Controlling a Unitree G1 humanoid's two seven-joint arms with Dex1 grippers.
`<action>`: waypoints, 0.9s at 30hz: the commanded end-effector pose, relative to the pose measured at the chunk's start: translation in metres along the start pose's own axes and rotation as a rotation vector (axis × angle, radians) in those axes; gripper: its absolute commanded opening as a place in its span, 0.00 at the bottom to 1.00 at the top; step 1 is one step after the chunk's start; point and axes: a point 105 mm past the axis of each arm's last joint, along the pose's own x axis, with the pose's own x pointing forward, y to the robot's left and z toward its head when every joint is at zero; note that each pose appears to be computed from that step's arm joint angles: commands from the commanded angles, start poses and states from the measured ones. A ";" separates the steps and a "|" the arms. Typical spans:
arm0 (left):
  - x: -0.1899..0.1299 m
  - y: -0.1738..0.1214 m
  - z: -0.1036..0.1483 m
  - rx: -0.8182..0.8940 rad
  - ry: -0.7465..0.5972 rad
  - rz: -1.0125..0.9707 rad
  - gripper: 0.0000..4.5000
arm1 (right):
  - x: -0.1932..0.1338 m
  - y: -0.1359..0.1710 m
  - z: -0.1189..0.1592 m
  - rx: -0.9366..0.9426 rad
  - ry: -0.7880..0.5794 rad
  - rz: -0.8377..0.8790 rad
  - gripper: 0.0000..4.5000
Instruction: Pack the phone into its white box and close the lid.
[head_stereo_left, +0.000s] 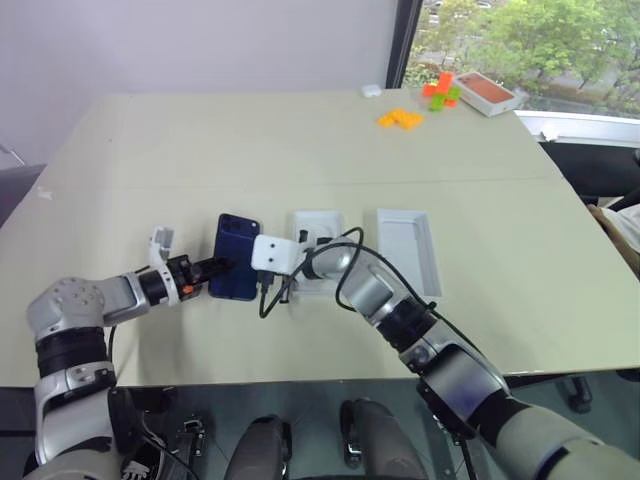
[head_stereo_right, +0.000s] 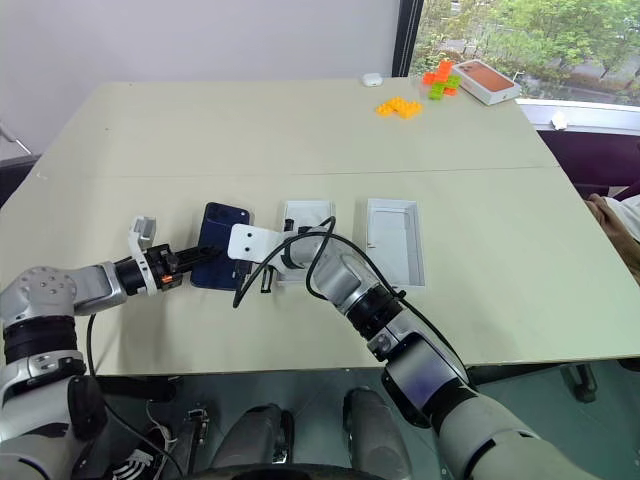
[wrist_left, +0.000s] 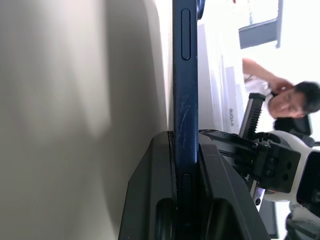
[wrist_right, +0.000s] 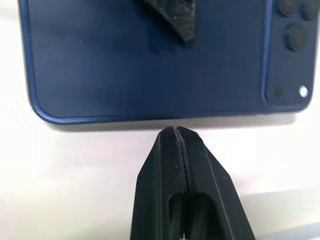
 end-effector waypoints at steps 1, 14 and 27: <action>-0.016 -0.008 0.015 -0.021 -0.083 -0.048 0.00 | -0.027 -0.016 0.048 0.223 -0.255 0.011 0.06; -0.010 -0.038 0.010 0.006 -0.131 -0.127 0.00 | -0.119 -0.009 0.007 0.256 -0.291 0.185 0.99; 0.055 -0.099 -0.003 0.090 -0.026 -0.168 0.00 | -0.187 -0.042 -0.050 0.099 -0.322 -0.045 0.99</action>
